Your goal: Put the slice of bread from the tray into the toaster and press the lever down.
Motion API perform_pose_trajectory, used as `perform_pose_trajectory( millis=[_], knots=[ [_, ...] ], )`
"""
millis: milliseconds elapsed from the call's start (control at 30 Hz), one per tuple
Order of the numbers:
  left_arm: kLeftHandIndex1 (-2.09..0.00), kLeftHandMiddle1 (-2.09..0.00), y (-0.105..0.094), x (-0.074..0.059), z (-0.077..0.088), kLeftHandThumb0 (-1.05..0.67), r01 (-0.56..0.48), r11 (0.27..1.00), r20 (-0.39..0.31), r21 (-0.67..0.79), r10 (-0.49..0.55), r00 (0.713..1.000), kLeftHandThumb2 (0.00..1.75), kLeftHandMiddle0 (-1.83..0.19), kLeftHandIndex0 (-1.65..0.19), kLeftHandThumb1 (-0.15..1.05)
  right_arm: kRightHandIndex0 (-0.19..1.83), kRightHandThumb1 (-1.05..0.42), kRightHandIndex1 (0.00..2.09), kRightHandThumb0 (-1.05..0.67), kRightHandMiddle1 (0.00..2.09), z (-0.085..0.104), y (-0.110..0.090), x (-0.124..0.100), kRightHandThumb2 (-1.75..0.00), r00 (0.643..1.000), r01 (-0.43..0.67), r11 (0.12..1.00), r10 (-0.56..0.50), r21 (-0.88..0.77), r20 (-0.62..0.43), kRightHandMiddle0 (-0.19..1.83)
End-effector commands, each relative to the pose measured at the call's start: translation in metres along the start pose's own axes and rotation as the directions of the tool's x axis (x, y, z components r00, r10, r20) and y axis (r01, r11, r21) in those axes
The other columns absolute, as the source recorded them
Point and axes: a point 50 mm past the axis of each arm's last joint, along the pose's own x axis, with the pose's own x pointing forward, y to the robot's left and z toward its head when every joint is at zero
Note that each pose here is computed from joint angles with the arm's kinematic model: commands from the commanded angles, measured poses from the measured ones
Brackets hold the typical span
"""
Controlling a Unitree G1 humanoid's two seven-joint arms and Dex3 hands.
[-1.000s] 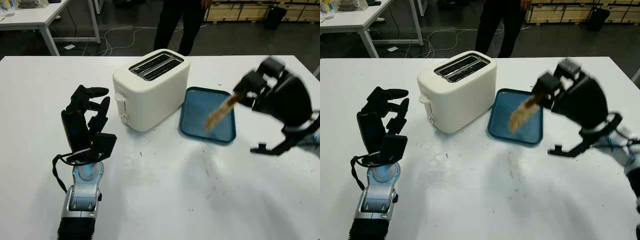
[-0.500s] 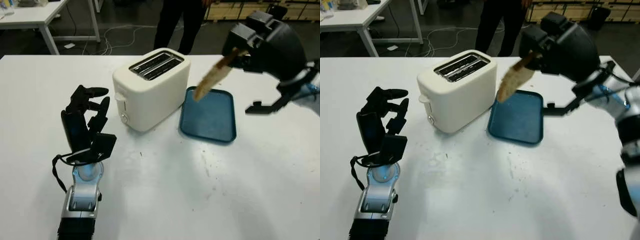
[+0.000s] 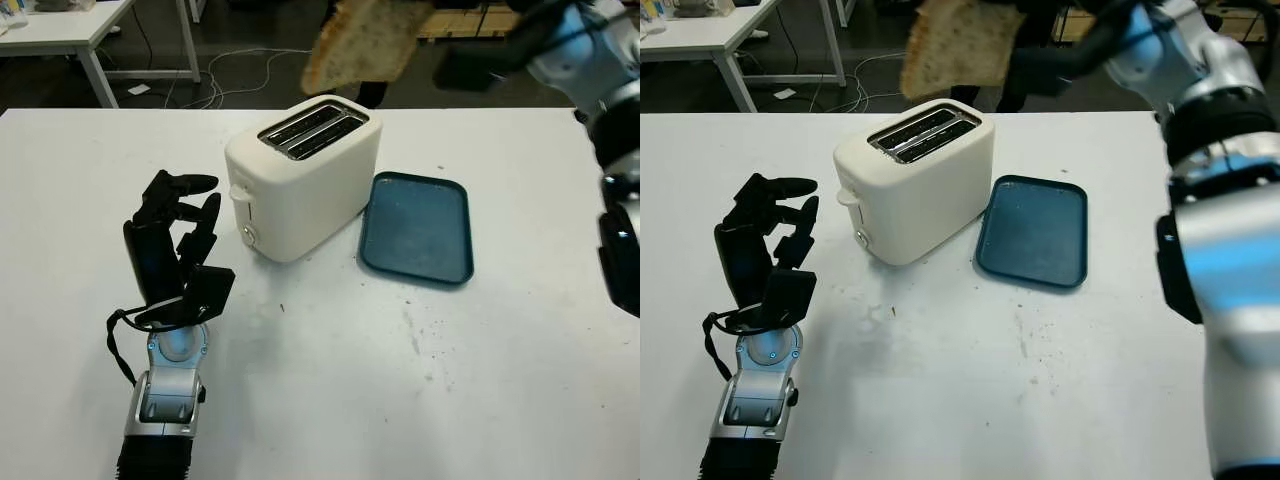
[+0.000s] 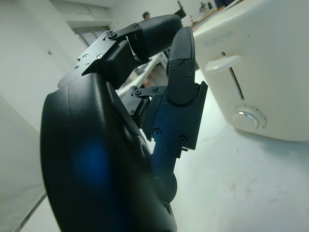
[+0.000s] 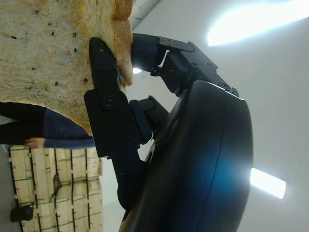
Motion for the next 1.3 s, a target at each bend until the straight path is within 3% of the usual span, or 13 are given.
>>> perform_pose_trajectory(
  millis=[0, 300, 567, 867, 1267],
  knots=[
    [-1.01, -1.42, -0.001, -0.001, 0.001, -0.51, 0.003, 1.000, 0.003, 0.002, -0.003, 1.000, 0.22, -0.72, -0.68, 0.92, 1.15, -0.92, 1.75, -0.47, 1.75, 0.006, -0.006, 0.011, -0.37, 1.000, 0.020, 1.000, -0.020, 0.007, -0.006, 0.88],
    [-1.02, -1.43, -0.002, -0.002, 0.001, -0.51, 0.006, 1.000, 0.006, -0.004, -0.005, 1.000, 0.23, -0.72, -0.67, 0.92, 1.16, -0.92, 1.75, -0.45, 1.74, 0.021, 0.021, 0.019, -0.23, 0.997, -0.076, 0.990, 0.077, -0.119, 0.003, 0.88],
    [-1.02, -1.42, -0.001, -0.002, 0.002, -0.52, 0.002, 1.000, 0.005, 0.002, -0.002, 1.000, 0.23, -0.71, -0.67, 0.92, 1.16, -0.92, 1.75, -0.48, 1.75, 0.019, 0.040, 0.011, -0.22, 0.990, -0.135, 0.958, 0.143, -0.252, 0.015, 0.87],
    [-1.03, -1.39, -0.002, -0.001, 0.002, -0.52, 0.005, 1.000, 0.006, 0.001, -0.005, 1.000, 0.23, -0.71, -0.67, 0.92, 1.18, -0.92, 1.75, -0.46, 1.75, 0.012, 0.047, -0.001, -0.19, 0.976, -0.149, 0.891, 0.201, -0.430, 0.077, 0.88],
    [-1.02, -1.40, -0.003, -0.001, 0.001, -0.53, 0.001, 1.000, 0.002, 0.006, -0.001, 1.000, 0.22, -0.72, -0.68, 0.92, 1.16, -0.92, 1.75, -0.47, 1.75, 0.007, 0.041, -0.002, -0.23, 0.977, -0.145, 0.874, 0.200, -0.464, 0.071, 0.89]
  ],
)
